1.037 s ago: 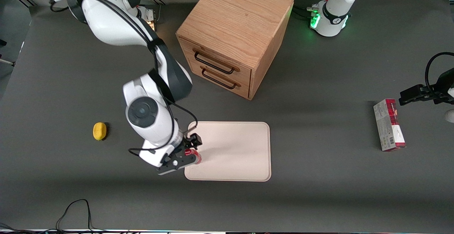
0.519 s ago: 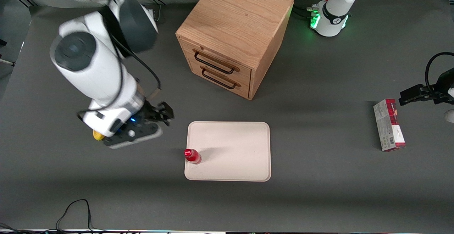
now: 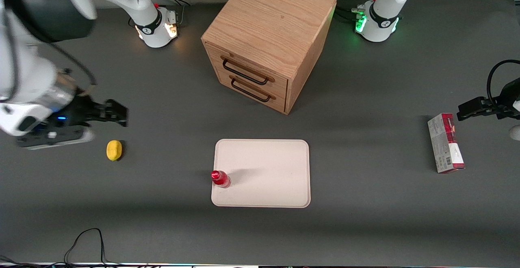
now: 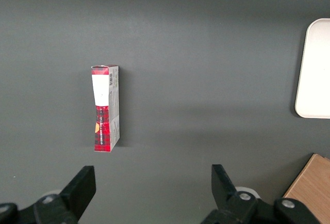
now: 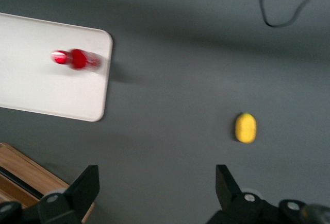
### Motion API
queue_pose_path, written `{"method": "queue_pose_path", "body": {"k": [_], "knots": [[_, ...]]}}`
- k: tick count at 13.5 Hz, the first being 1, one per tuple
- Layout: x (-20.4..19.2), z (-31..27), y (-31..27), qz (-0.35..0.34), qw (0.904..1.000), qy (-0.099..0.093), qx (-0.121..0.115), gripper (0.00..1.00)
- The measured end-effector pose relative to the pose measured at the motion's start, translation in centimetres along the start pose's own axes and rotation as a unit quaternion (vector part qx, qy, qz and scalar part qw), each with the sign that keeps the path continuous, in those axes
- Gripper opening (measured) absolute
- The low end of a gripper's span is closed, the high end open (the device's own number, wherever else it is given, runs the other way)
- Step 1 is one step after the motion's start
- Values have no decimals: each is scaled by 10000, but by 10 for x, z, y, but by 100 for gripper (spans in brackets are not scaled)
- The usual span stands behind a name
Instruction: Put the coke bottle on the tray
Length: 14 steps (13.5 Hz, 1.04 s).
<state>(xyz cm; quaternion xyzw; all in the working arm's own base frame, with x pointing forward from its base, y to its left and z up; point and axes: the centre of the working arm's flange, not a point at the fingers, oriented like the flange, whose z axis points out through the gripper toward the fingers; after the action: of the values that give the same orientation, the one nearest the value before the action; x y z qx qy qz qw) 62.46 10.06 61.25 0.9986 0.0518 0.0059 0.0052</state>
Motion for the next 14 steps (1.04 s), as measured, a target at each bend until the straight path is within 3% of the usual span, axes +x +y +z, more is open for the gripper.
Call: {"method": "queue_pose_path", "body": {"k": [4, 11, 14], "knots": [[-30, 6, 75, 252, 9995, 110, 183, 100], [-51, 16, 92, 398, 9990, -1, 219, 100], [-50, 20, 95, 398, 9991, 17, 108, 100]]}}
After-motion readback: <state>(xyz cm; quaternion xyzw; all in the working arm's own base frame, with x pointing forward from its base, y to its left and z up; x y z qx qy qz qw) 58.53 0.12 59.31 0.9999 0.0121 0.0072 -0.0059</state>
